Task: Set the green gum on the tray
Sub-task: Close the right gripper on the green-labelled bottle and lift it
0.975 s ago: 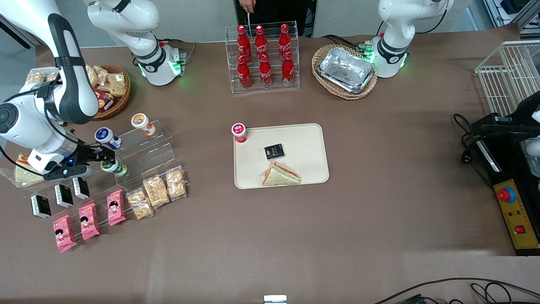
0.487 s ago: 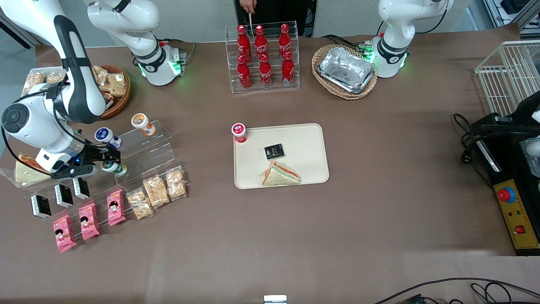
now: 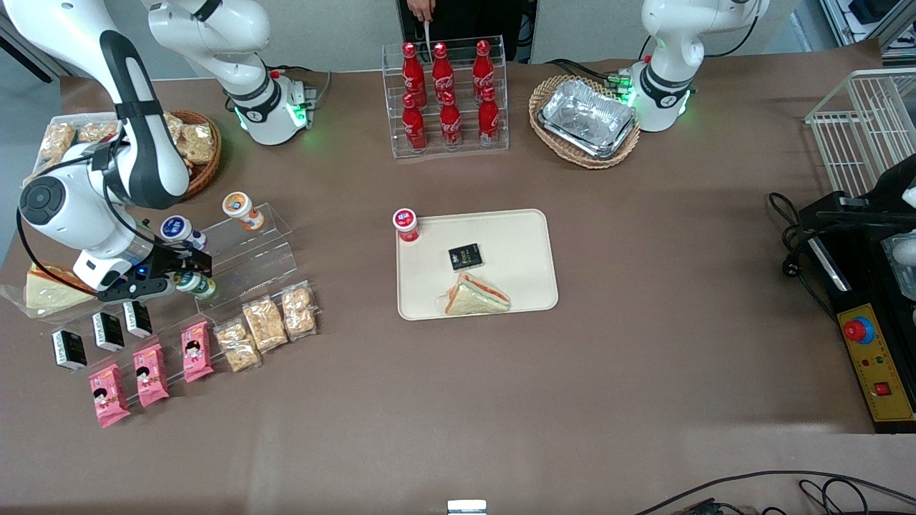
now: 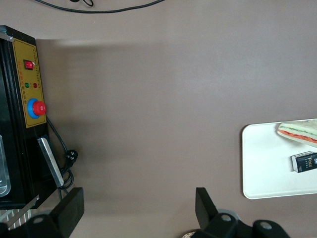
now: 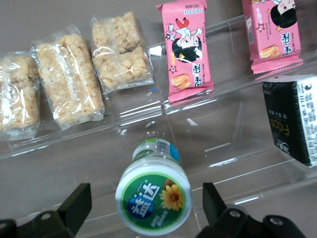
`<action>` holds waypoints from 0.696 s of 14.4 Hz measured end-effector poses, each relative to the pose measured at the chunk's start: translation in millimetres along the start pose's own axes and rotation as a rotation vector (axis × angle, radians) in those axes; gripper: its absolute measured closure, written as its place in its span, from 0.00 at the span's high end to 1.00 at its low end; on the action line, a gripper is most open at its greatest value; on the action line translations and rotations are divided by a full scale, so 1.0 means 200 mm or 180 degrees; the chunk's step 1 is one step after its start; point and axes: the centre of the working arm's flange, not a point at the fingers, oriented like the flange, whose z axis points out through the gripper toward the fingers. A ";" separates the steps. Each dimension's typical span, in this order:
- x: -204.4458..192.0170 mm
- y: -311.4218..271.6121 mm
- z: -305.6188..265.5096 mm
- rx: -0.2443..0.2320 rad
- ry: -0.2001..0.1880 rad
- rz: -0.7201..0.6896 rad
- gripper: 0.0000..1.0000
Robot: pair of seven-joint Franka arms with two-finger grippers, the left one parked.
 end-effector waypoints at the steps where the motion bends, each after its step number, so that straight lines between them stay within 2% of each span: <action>1: 0.00 0.00 0.01 -0.0002 0.0000 -0.0001 0.97; 3: 0.00 0.00 0.02 -0.0037 0.0007 -0.0032 0.92; 5: 0.00 0.01 0.03 -0.0070 0.0012 -0.0056 0.73; 6: 0.01 0.01 0.03 -0.0076 0.0015 -0.0057 0.61; 10: 0.01 0.01 0.03 -0.0079 0.0019 -0.0075 0.59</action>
